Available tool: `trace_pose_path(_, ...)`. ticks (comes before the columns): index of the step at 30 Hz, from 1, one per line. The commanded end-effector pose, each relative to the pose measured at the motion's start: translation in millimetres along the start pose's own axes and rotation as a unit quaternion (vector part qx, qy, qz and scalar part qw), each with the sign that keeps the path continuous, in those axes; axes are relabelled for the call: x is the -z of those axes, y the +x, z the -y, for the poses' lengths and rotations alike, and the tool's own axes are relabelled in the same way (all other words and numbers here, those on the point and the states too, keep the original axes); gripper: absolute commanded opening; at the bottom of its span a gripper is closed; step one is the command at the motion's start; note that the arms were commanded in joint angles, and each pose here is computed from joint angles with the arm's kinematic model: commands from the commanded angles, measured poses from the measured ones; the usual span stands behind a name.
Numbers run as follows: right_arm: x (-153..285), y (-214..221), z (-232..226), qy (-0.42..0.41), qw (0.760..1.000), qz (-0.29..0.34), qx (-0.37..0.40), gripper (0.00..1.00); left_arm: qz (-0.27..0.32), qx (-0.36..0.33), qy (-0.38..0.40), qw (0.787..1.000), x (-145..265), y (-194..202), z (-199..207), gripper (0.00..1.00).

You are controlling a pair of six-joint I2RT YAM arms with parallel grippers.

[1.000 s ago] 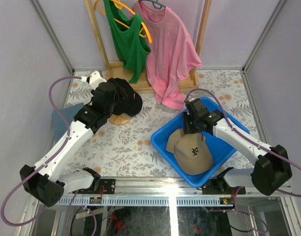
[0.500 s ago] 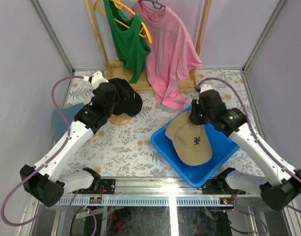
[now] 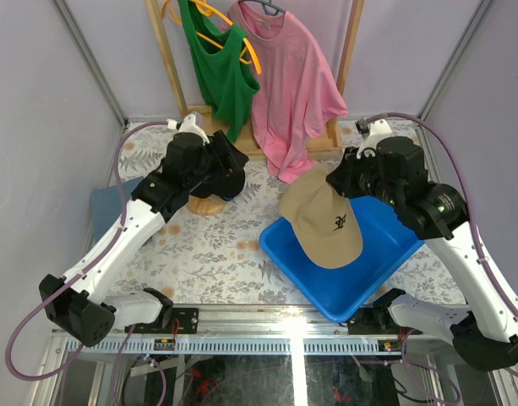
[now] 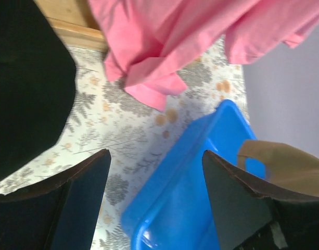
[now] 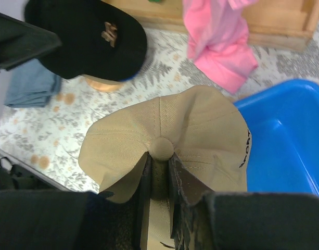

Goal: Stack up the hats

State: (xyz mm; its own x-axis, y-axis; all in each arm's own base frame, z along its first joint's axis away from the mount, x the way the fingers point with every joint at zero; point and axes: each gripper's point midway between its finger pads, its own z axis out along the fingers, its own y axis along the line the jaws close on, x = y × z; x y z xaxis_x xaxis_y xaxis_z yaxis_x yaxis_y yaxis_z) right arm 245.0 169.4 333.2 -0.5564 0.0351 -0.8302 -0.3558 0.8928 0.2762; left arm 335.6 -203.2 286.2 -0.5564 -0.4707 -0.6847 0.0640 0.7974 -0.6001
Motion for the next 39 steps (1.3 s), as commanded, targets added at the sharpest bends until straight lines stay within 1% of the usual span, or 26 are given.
trace_pose_path(1, 24.0, -48.8, -40.0, -0.095, 0.992, 0.079, 0.019, 0.08, -0.017, 0.018, 0.116, 0.993, 18.4, -16.7, 57.2, 0.72)
trace_pose_path(4, 30.6, -66.9, -58.0, -0.138, 0.984, 0.106, 0.023, 0.07, -0.045, 0.055, 0.160, 0.985, 27.0, -20.5, 71.2, 0.72)
trace_pose_path(7, 36.9, -81.7, -75.3, -0.178, 0.975, 0.126, 0.025, 0.07, -0.070, 0.106, 0.211, 0.969, 37.9, -27.6, 83.5, 0.73)
trace_pose_path(11, 43.4, -90.8, -96.8, -0.237, 0.960, 0.143, 0.028, 0.07, -0.085, 0.157, 0.276, 0.945, 50.4, -38.4, 97.8, 0.73)
trace_pose_path(19, 53.8, -105.2, -125.1, -0.316, 0.933, 0.169, 0.030, 0.07, -0.125, 0.231, 0.359, 0.895, 64.0, -42.3, 115.7, 0.74)
trace_pose_path(26, 56.0, -119.0, -140.0, -0.362, 0.914, 0.183, 0.019, 0.07, -0.148, 0.275, 0.410, 0.857, 80.4, -45.7, 120.7, 0.74)
trace_pose_path(30, 50.2, -122.8, -142.3, -0.371, 0.910, 0.183, 0.012, 0.07, -0.154, 0.297, 0.429, 0.839, 92.3, -44.8, 119.8, 0.75)
trace_pose_path(32, 46.3, -124.5, -141.1, -0.373, 0.910, 0.182, 0.007, 0.07, -0.153, 0.315, 0.443, 0.825, 100.7, -45.8, 119.9, 0.76)
trace_pose_path(36, 38.1, -129.4, -138.6, -0.380, 0.907, 0.184, -0.004, 0.06, -0.159, 0.337, 0.489, 0.789, 123.3, -51.4, 125.6, 0.77)
trace_pose_path(39, 34.1, -137.3, -136.2, -0.385, 0.903, 0.190, -0.014, 0.06, -0.162, 0.341, 0.507, 0.775, 136.3, -51.1, 126.6, 0.78)
